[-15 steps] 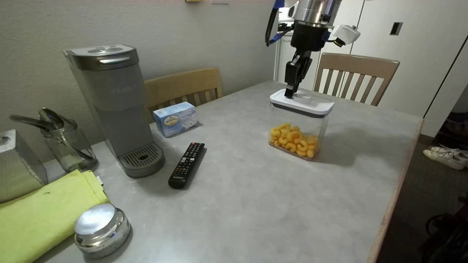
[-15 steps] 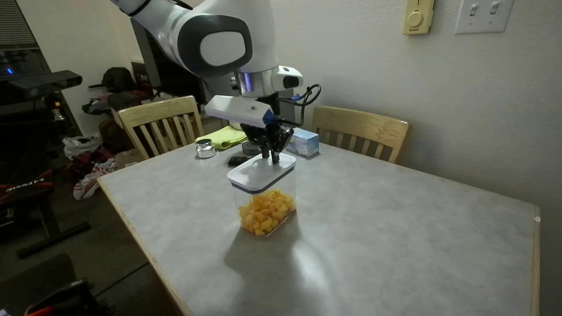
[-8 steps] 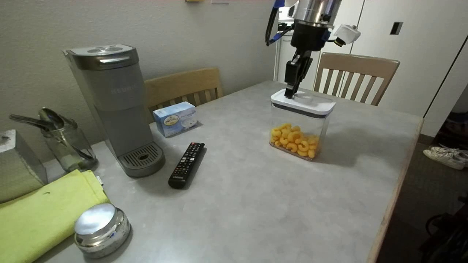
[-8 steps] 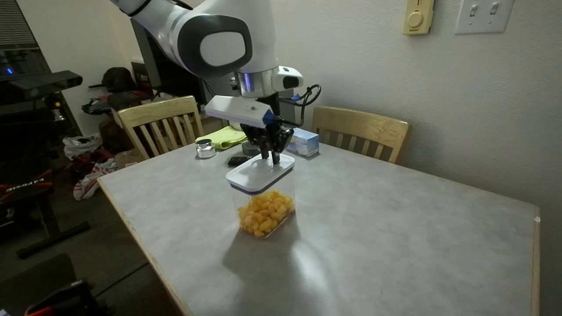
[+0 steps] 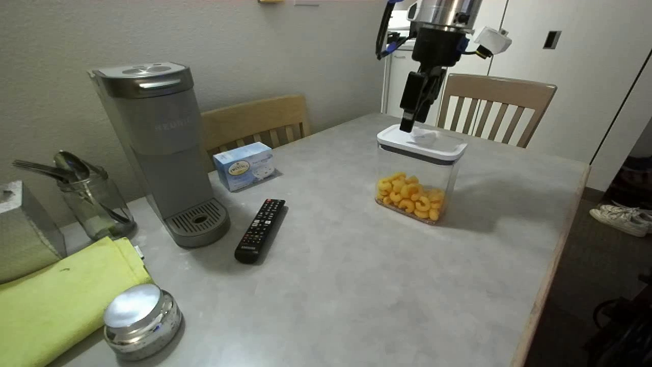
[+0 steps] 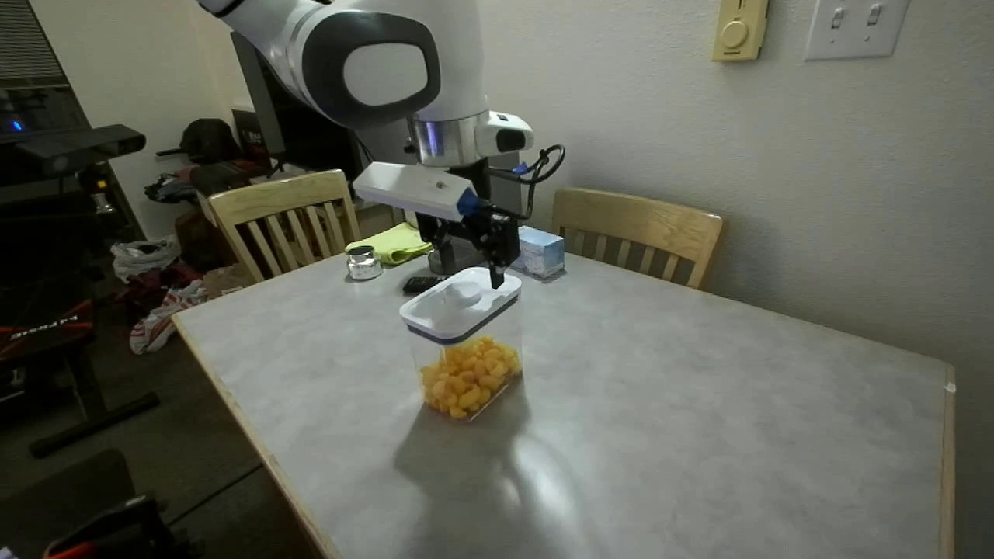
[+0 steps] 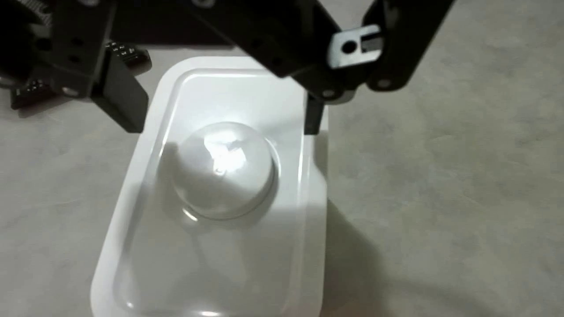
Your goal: Pick up the white lid and put it on the table. Pick up the white lid and put it back on the container.
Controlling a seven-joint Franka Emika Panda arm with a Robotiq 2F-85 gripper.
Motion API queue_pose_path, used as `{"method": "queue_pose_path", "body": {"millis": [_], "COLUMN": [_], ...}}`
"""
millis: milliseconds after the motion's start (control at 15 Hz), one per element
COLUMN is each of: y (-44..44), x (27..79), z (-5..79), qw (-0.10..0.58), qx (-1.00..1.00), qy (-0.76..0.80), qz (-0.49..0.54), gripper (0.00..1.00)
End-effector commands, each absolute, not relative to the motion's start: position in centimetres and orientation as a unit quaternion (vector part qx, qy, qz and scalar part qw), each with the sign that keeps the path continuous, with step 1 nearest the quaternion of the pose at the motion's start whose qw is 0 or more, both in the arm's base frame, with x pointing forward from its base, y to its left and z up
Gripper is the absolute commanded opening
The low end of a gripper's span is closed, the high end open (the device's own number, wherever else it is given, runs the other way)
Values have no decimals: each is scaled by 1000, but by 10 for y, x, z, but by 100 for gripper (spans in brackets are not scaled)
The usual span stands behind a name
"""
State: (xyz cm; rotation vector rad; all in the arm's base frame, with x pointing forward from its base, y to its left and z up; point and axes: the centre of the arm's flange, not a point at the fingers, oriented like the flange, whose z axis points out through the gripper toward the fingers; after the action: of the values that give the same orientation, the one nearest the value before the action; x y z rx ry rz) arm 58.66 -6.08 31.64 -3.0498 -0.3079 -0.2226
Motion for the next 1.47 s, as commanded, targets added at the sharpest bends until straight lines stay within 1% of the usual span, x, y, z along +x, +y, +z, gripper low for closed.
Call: {"method": "queue_pose_path", "body": {"millis": [0,667,1333,1400], "y": [-66,-72,-69,-69], "x": [566,554,559,559], "z": [325,310,306,305], "qw": [46,47,51,52], "qx": [-993,-995,-994,-994], "qy": [-89,-81,-85,-84], "qz": [-63,-38,-39,-39], "gripper": [100,100,100,90]}}
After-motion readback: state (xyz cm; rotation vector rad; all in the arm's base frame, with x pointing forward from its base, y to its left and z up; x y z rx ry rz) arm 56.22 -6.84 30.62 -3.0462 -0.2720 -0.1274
